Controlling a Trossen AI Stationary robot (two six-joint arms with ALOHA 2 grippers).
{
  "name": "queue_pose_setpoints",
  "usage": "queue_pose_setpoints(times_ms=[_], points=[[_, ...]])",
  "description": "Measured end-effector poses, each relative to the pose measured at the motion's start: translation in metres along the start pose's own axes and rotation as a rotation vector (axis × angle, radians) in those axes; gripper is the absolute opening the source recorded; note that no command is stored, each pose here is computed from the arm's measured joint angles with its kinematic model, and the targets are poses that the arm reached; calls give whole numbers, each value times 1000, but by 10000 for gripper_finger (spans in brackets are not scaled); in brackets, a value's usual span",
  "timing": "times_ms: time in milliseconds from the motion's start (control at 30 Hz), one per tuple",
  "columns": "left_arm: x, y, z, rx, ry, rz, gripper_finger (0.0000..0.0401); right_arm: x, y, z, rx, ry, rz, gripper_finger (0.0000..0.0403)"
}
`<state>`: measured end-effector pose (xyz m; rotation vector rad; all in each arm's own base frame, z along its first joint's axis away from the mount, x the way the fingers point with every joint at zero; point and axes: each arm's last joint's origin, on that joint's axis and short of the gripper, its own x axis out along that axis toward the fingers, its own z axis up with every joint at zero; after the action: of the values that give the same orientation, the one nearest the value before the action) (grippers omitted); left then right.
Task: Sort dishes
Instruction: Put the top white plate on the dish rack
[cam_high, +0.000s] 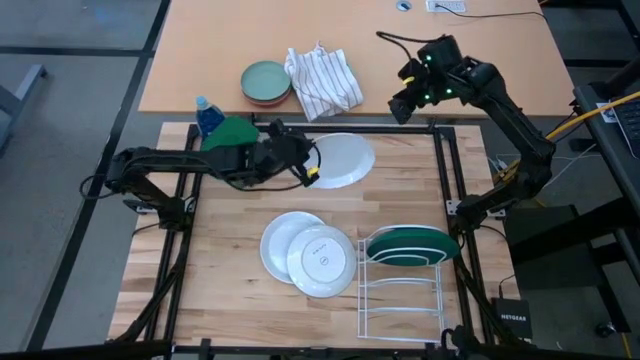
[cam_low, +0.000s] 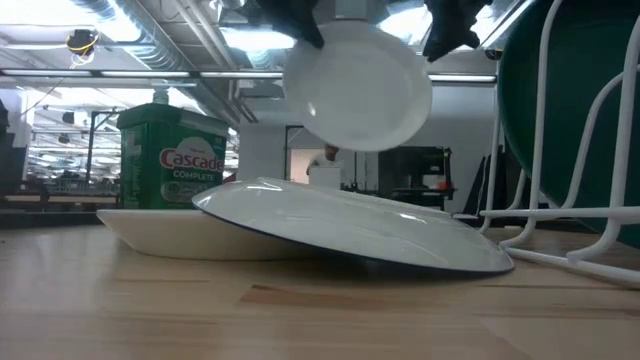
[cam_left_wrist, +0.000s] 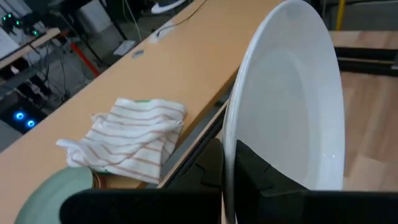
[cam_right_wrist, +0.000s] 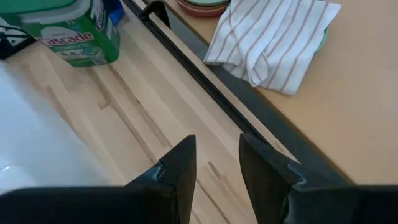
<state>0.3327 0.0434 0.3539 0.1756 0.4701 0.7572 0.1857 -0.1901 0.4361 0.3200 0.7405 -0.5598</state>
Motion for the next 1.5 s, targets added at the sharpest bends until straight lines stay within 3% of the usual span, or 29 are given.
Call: queue_pose_setpoints(times_ms=[900,1500], points=[[-99,-73,-1,76,-150,-19,0,-7,3,-14,54,126,10,127],[-156,-102,-3,-23,-255,-188,0,-7,3,-14,58,126,8,127]])
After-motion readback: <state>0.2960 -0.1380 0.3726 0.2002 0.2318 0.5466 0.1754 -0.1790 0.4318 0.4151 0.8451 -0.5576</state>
